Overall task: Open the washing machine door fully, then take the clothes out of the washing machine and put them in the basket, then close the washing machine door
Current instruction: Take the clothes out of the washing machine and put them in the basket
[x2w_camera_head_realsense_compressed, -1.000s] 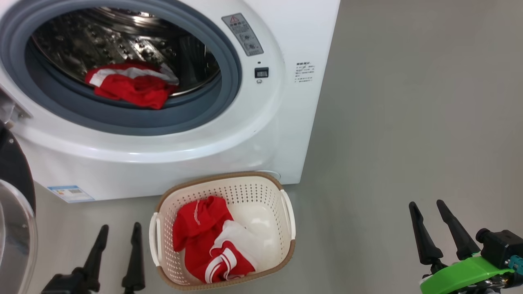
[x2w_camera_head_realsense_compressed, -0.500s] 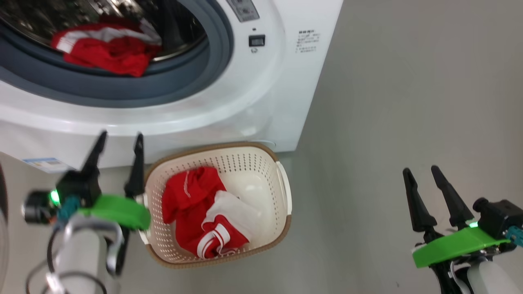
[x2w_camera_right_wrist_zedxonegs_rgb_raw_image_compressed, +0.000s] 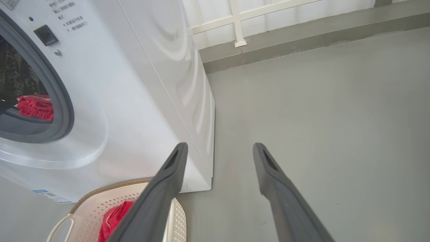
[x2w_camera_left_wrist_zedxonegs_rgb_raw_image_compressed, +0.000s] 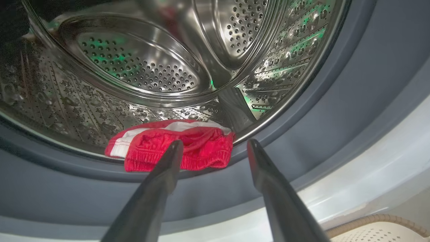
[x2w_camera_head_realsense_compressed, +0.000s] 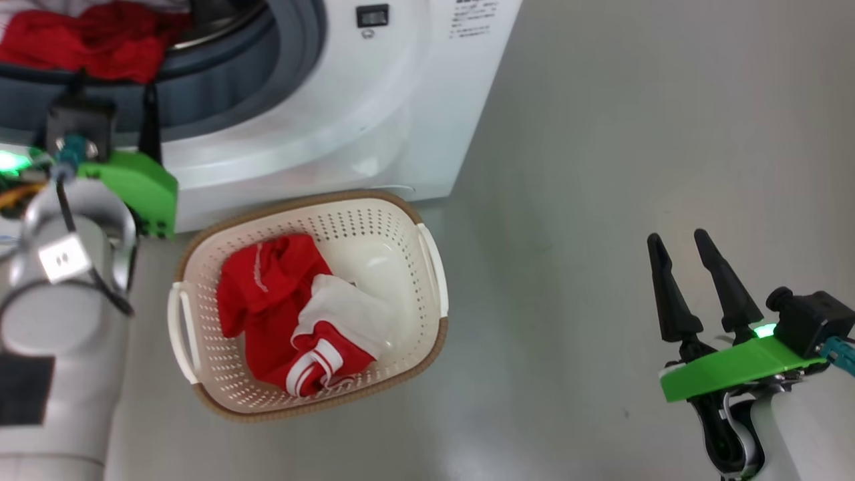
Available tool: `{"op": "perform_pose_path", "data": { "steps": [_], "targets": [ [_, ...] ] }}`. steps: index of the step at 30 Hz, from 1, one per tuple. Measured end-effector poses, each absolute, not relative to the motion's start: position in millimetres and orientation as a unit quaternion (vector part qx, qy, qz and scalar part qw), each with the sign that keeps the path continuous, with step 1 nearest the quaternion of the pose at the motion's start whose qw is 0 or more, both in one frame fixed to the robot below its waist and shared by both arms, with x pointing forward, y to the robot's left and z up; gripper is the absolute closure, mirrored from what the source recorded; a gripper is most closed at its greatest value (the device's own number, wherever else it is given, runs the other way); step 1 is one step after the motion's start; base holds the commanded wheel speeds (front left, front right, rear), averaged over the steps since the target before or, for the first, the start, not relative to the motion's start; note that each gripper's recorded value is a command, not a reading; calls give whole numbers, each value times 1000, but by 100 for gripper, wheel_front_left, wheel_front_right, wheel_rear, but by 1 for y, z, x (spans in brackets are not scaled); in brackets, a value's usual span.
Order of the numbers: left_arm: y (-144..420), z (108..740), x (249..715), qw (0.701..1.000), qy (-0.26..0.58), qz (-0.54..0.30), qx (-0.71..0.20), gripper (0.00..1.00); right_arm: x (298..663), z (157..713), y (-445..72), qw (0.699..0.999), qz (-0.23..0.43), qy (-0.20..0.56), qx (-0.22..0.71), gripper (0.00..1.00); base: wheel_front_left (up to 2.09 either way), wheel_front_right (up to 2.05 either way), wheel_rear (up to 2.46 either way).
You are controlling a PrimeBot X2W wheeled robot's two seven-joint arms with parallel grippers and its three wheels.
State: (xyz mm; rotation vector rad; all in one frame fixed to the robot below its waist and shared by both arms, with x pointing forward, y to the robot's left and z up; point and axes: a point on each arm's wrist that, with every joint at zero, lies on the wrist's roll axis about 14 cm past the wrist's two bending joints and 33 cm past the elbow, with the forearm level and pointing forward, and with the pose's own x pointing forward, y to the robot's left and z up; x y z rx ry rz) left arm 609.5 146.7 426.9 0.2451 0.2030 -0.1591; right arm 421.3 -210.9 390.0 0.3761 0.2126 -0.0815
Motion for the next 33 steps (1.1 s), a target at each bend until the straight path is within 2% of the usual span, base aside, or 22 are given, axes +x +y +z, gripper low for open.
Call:
{"op": "perform_pose_path", "data": {
  "steps": [8, 17, 30, 32, 33],
  "targets": [
    [149, 416, 646, 972, 125, -78, 184, 0, 427, 380, -215, 974, -51, 114, 188, 0, 0, 0, 0],
    [164, 389, 669, 942, 178, -82, 272, 0, 432, 371, -219, 973, -61, 120, 187, 0, 0, 0, 0],
    [173, 365, 680, 926, 208, -72, 305, 0, 433, 363, -227, 973, -72, 127, 180, 0, 0, 0, 0],
    [175, 364, 680, 926, 210, -69, 306, 51, 433, 363, -227, 973, -73, 127, 180, 0, 0, 0, 0],
    [175, 364, 679, 926, 211, -68, 307, 66, 433, 363, -227, 973, -72, 127, 180, 0, 0, 0, 0]
  ]
}}
